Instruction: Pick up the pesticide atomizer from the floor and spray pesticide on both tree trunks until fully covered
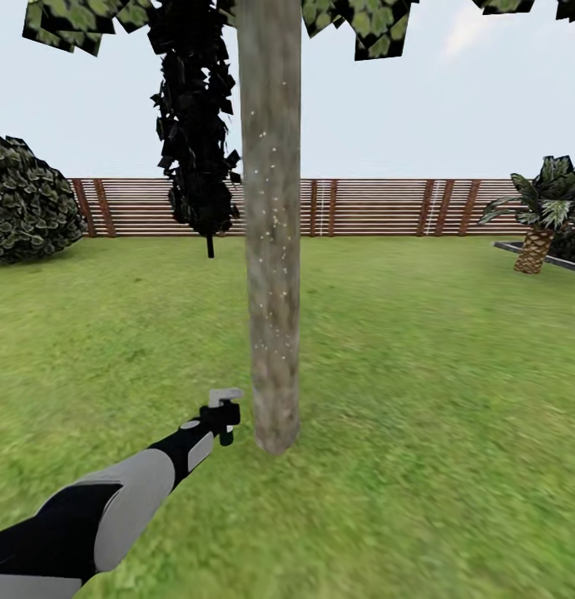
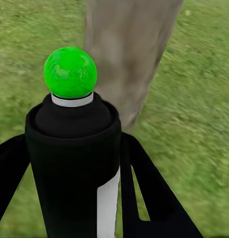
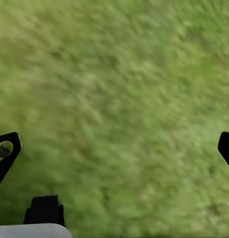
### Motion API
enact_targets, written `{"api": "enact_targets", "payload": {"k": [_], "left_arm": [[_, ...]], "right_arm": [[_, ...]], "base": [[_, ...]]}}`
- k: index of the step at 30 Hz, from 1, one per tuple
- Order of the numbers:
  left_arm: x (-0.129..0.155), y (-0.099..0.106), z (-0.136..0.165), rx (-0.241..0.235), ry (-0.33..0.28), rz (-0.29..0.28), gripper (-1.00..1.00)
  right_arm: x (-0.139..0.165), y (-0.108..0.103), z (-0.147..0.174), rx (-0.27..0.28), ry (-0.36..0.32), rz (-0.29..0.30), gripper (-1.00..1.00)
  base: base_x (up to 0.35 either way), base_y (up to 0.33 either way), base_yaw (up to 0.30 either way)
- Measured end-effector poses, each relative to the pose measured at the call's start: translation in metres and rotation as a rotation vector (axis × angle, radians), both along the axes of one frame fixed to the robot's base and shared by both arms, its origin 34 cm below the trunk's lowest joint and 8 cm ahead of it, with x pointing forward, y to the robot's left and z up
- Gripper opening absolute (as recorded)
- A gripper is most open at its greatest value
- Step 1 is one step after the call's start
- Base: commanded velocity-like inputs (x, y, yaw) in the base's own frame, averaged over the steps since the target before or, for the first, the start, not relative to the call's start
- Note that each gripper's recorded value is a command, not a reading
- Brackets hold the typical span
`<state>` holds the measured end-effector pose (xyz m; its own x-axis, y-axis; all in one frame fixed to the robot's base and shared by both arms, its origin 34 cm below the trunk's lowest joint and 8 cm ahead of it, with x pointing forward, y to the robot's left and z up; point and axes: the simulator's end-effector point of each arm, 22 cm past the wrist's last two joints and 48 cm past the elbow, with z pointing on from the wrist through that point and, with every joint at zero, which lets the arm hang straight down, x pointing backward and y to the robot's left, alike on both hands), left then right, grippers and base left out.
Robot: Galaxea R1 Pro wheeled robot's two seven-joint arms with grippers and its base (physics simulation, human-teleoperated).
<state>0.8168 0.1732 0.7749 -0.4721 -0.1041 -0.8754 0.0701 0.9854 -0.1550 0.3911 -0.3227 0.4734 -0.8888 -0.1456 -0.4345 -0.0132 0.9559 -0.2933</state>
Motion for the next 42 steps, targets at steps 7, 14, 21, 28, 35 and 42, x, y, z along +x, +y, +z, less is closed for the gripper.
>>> {"api": "enact_targets", "payload": {"k": [7, 14, 21, 28, 35, 42], "left_arm": [[-0.002, -0.004, -0.001, -0.008, 0.001, -0.015, -1.0], [-0.004, -0.017, 0.002, -0.037, -0.003, -0.069, -1.0], [-0.004, -0.017, 0.003, -0.037, -0.002, -0.071, -1.0], [-0.004, -0.017, 0.004, -0.038, -0.004, -0.071, -1.0], [-0.004, -0.017, 0.007, -0.037, -0.008, -0.071, -1.0], [-0.004, -0.017, 0.009, -0.037, -0.012, -0.071, -1.0]], "right_arm": [[0.0, 0.0, 0.0, 0.0, -0.001, 0.0, 1.0], [0.001, 0.0, 0.001, 0.0, -0.003, 0.0, 1.0], [0.001, 0.0, 0.001, 0.0, -0.004, 0.0, 1.0], [0.002, 0.0, 0.002, 0.0, -0.007, 0.0, 1.0], [0.003, 0.0, 0.003, 0.0, -0.011, 0.0, 1.0], [0.004, 0.0, 0.003, 0.0, -0.014, 0.0, 1.0]], "base": [[0.163, 0.34, -0.248], [0.092, 0.347, -0.269], [0.003, 0.35, -0.081], [0.0, 0.35, -0.246], [0.0, 0.35, -0.283], [0.0, 0.35, -0.281]]}}
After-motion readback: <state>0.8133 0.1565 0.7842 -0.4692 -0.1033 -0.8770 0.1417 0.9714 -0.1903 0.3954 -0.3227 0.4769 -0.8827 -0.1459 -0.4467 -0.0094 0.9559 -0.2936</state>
